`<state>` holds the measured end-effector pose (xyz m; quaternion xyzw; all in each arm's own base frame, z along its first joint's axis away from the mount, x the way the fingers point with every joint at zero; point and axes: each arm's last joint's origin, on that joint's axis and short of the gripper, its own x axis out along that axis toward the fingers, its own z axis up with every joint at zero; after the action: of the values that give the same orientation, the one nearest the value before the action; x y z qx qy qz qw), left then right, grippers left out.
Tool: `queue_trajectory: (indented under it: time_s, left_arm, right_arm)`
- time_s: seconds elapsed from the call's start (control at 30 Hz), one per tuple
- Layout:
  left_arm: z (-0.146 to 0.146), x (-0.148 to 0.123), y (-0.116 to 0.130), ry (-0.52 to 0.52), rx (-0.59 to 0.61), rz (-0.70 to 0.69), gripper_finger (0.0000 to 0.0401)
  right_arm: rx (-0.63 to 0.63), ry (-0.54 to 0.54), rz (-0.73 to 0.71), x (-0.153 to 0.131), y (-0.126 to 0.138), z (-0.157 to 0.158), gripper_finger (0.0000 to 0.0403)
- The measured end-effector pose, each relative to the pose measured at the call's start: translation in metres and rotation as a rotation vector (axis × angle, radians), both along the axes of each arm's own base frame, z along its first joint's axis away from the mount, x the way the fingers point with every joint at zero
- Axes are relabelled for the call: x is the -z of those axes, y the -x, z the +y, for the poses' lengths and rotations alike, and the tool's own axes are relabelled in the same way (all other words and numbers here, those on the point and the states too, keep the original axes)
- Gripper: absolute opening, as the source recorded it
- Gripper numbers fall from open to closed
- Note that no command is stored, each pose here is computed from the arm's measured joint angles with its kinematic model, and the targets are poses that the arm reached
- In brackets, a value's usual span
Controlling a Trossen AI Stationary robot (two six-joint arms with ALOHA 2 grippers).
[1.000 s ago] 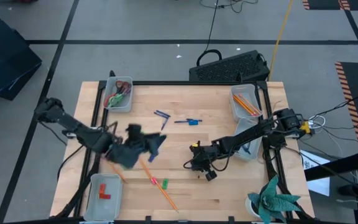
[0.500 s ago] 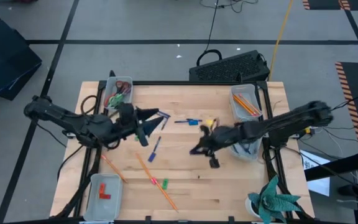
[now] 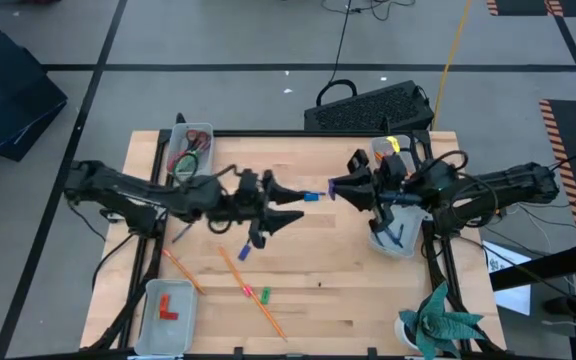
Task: Sort crayons/erasers/pens/pencils in bins
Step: Put the violet eraser into the bottom left gray bin
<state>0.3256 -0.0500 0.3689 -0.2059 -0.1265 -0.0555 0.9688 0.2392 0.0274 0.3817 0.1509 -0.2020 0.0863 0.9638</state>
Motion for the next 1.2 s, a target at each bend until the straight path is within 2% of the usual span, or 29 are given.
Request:
queue_trajectory:
  time_s: [0.17,0.33,0.43,0.67,0.9,1.2]
  left_arm:
    - [0.014,0.016,-0.024,0.036,0.104,-0.094,0.0234]
    - [0.025,0.022,-0.031,-0.001,0.06,-0.128,0.0234]
    - [0.027,0.023,-0.032,-0.038,0.083,-0.127,0.0234]
    - [0.024,0.021,-0.03,-0.106,0.053,-0.136,0.0234]
    - [0.028,0.023,-0.031,-0.041,-0.069,-0.103,0.0234]
    - [0.029,0.026,-0.032,-0.049,-0.087,-0.067,0.0234]
  right_arm:
    - [-0.052,0.019,0.022,0.005,-0.006,0.002,0.0049]
    - [-0.067,-0.019,0.056,0.013,-0.015,0.003,0.0049]
    - [-0.06,-0.02,0.076,0.017,-0.02,0.004,0.0049]
    - [0.085,-0.071,0.088,0.019,-0.021,0.0,0.0049]
    - [0.179,-0.04,0.12,0.022,-0.022,-0.003,0.0049]
    - [0.249,-0.012,0.136,0.023,-0.023,-0.004,0.0049]
